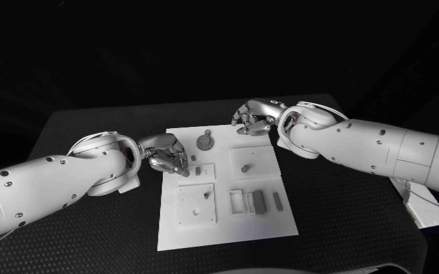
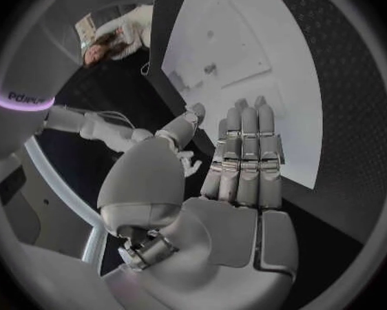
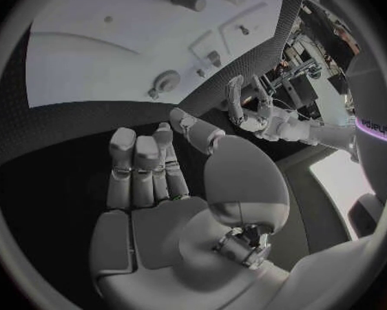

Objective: Assemble the parts on the task board

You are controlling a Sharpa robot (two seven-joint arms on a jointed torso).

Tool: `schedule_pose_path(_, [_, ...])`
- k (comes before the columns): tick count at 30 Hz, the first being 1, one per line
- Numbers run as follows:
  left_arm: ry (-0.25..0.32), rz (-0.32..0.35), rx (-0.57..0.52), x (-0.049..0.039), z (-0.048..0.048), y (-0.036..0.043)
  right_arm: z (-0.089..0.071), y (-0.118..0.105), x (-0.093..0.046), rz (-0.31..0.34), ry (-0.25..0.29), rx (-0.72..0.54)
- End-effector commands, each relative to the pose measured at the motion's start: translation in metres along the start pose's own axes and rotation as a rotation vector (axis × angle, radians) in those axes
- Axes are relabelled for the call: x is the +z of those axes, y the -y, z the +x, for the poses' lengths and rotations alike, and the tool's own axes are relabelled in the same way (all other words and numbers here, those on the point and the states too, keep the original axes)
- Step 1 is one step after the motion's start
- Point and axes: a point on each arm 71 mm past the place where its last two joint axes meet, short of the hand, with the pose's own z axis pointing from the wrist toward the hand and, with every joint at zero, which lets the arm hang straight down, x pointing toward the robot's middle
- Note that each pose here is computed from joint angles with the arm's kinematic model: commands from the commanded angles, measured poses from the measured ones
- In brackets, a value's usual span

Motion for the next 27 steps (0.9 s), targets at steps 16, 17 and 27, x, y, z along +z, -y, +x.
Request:
schedule_pose_path(16, [0.374,0.102,-0.605,-0.0249,-0.0402,-0.0394,0.035,0.004,-0.057,-0.056,-0.073,0.014])
schedule_pose_path(17, [0.372,0.105,-0.611,-0.0253,-0.04,-0.0399,0.037,0.004,-0.059,-0.058,-0.079,-0.001])
schedule_pose_path(27, [0.386,0.097,-0.64,-0.0261,-0.0389,-0.0474,0.053,0.001,-0.07,-0.083,-0.113,-0.121])
